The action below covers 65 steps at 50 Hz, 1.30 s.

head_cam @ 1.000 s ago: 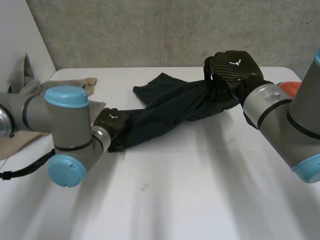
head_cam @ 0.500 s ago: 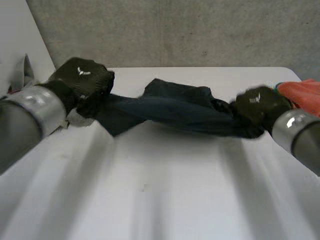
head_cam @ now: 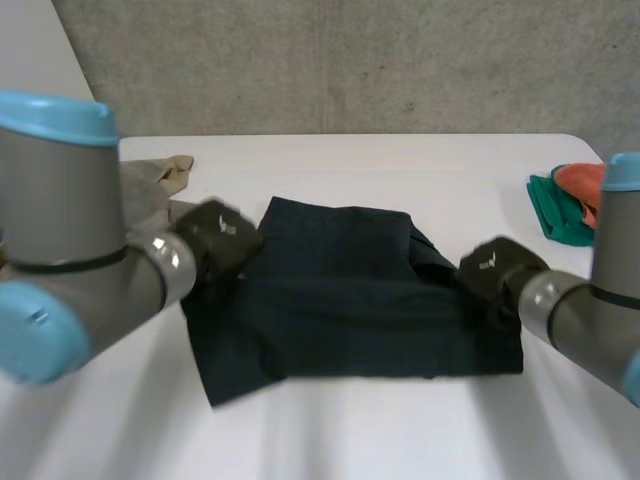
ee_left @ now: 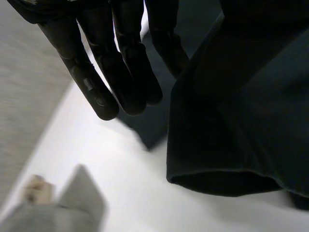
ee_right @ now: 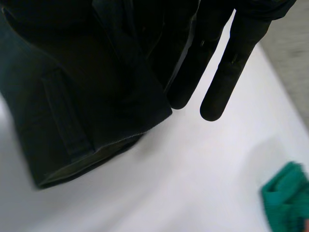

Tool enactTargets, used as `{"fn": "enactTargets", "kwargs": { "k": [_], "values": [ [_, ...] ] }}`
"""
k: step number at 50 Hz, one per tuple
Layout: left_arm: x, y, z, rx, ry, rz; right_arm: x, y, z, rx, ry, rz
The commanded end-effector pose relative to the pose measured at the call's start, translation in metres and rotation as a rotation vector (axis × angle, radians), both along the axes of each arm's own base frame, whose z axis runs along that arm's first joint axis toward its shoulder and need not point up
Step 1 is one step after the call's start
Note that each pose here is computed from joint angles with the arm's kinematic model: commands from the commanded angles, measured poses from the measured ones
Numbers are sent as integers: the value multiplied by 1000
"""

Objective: Fold the laundry.

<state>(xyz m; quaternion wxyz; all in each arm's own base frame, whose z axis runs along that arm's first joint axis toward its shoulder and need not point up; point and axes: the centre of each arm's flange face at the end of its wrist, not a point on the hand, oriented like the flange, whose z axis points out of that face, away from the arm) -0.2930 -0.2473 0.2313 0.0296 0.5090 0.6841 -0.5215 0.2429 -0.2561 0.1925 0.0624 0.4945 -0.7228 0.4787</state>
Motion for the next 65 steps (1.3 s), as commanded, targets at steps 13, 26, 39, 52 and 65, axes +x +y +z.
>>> {"fn": "enactTargets", "kwargs": {
  "k": [13,26,39,52,65],
  "values": [
    [-2,-64,239,-787,772,74,34,-83,227,-932,-778,-126],
    [6,-77,133,-385,647,176,52,-45,171,-720,-629,-3],
    [29,-62,-33,-27,342,221,54,23,-5,-101,-333,43],
    [51,-49,-34,16,320,227,43,44,19,-41,-368,43],
    [57,-38,-25,33,310,219,5,-75,54,-154,-495,-215]
  ]
}}
